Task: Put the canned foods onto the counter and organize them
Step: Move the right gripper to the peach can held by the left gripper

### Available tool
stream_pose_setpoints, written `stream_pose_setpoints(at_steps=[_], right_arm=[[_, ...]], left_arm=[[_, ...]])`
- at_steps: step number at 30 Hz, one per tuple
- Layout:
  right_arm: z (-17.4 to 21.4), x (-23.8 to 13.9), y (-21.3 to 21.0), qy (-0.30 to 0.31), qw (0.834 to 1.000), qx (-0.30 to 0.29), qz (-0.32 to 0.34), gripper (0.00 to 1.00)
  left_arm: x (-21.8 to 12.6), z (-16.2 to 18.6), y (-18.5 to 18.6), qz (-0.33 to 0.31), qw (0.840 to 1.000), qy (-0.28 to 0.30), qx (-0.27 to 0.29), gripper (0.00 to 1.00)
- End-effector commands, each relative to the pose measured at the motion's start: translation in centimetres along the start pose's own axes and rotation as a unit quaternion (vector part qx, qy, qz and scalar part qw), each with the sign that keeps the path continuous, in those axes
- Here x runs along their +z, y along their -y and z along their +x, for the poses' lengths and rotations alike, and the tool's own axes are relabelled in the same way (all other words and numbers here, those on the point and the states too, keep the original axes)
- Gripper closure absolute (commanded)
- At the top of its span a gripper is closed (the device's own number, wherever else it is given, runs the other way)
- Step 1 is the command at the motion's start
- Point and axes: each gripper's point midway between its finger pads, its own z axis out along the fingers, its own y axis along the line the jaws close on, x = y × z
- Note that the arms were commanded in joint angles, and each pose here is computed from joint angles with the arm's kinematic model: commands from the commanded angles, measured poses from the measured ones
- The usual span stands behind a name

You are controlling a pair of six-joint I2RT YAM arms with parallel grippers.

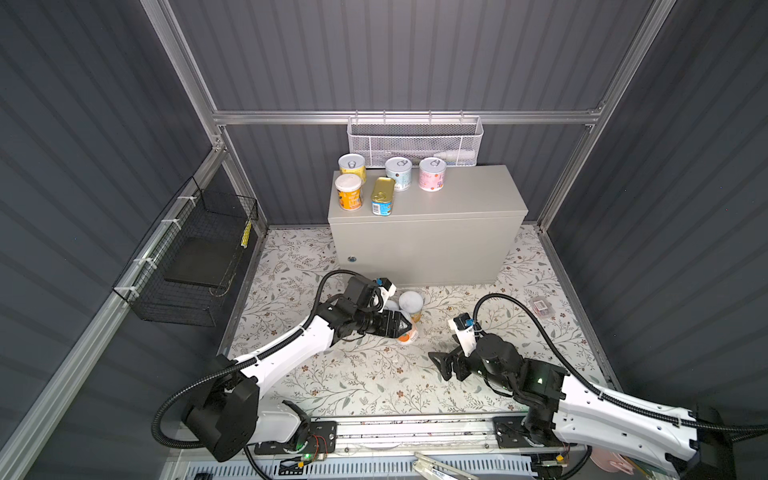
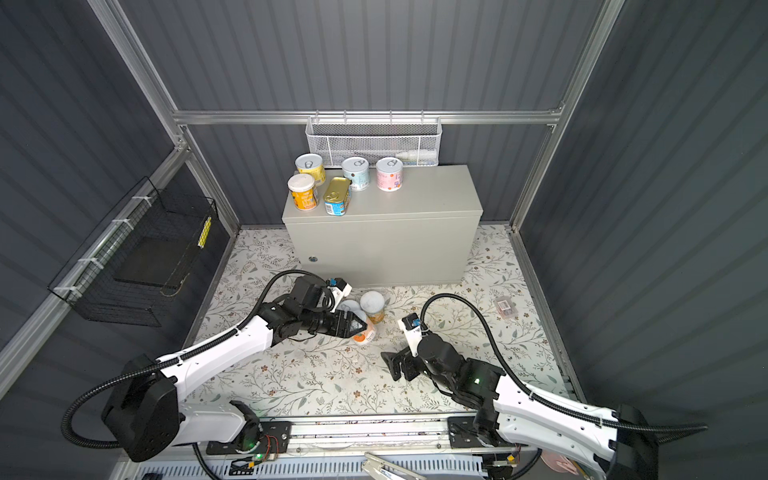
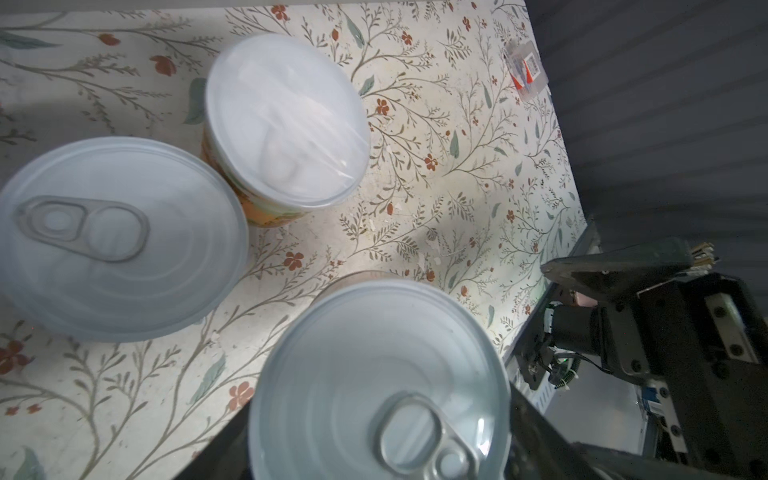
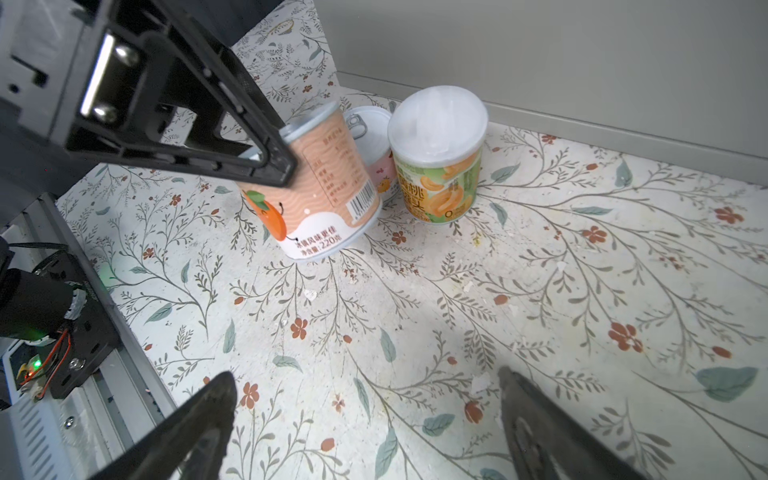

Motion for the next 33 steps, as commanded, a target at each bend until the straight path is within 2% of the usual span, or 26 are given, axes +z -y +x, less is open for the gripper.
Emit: stream_pose_setpoints(at_steps=[1,18,33], right_arm=[[-3.2,-0.5,-1.4,0.054,0.998,-0.018,-0.014,0.01],[-4.4,2.0,-4.1,0.053,0.995,-0.081,-0.001,0.01],[-4.6,3.3,-4.5,0.073,0.993,-0.096,-0.001,0.03]], left_arm=[[-0.6,-2.4,3.6,0.078,0.996,0.021,0.035,0.48],[-1.0,-2.2,4.9,0.113,0.992,0.017,0.047,0.48],[-1.5,-1.5,5.6,0.133,0.990,0.003,0.046,0.48]])
